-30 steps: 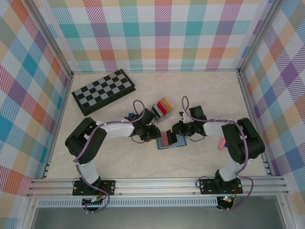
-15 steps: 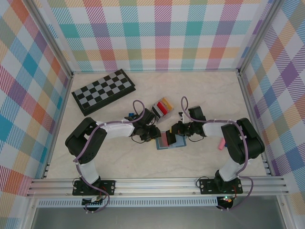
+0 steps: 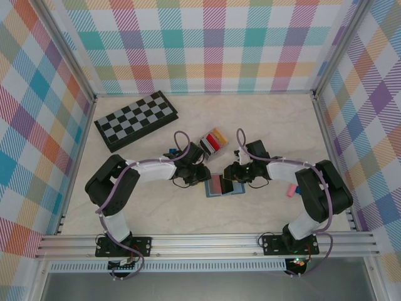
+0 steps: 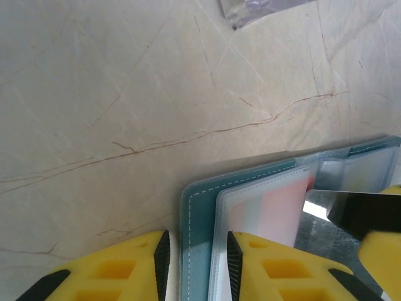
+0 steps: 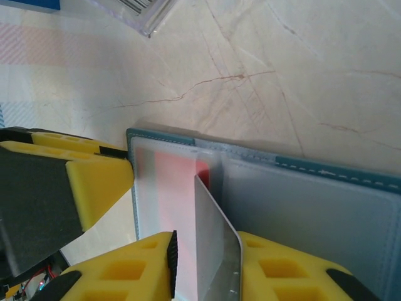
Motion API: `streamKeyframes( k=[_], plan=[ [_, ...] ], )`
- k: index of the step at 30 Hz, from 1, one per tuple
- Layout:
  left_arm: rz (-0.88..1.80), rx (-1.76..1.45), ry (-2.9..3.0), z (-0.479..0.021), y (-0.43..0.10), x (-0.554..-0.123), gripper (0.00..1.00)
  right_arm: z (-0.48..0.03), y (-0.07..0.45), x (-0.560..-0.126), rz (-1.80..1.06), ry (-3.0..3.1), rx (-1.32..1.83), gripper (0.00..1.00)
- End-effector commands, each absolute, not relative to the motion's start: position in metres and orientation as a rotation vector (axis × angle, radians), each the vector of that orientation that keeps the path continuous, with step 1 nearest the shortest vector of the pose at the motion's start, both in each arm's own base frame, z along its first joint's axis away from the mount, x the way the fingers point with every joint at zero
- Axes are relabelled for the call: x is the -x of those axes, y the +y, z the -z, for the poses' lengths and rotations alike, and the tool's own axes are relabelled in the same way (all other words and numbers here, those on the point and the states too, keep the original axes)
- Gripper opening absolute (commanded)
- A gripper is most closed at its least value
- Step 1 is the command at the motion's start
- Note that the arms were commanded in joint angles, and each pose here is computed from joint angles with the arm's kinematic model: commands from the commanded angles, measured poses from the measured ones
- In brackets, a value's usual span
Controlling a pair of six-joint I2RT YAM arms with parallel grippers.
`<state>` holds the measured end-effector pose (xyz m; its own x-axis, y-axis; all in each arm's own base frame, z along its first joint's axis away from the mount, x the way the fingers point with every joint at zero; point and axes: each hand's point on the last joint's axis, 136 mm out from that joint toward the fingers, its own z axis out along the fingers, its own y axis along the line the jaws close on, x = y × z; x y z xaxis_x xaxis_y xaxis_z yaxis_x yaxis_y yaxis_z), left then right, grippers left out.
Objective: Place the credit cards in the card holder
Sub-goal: Insert the credit card into the card slot.
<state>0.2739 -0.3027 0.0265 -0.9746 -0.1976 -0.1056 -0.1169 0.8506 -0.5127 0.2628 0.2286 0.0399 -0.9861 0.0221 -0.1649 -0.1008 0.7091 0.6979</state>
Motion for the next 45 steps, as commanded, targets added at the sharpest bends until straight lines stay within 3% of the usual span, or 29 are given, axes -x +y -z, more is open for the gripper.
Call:
streamKeyframes(
  k=[1, 18, 23, 27, 45],
  plan=[
    [0.765, 0.240, 2.868, -0.032, -0.298, -0.270, 0.32, -0.050, 0.230, -0.254, -1.155, 2.773, 0.084, 0.31],
    [0.773, 0.238, 2.870, -0.031, -0.300, -0.270, 0.32, -0.043, 0.222, -0.233, -1.154, 2.837, 0.035, 0.27],
    [0.779, 0.238, 2.869, -0.031, -0.301, -0.270, 0.32, -0.043, 0.221, -0.235, -1.133, 2.849, 0.028, 0.10],
    [0.773, 0.232, 2.872, -0.031, -0.300, -0.269, 0.32, -0.048, 0.217, -0.243, -1.060, 2.833, 0.039, 0.06],
    [0.793, 0.233, 2.905, -0.020, -0.302, -0.264, 0.32, -0.034, 0.235, -0.264, -1.208, 2.811, 0.109, 0.04]
  ],
)
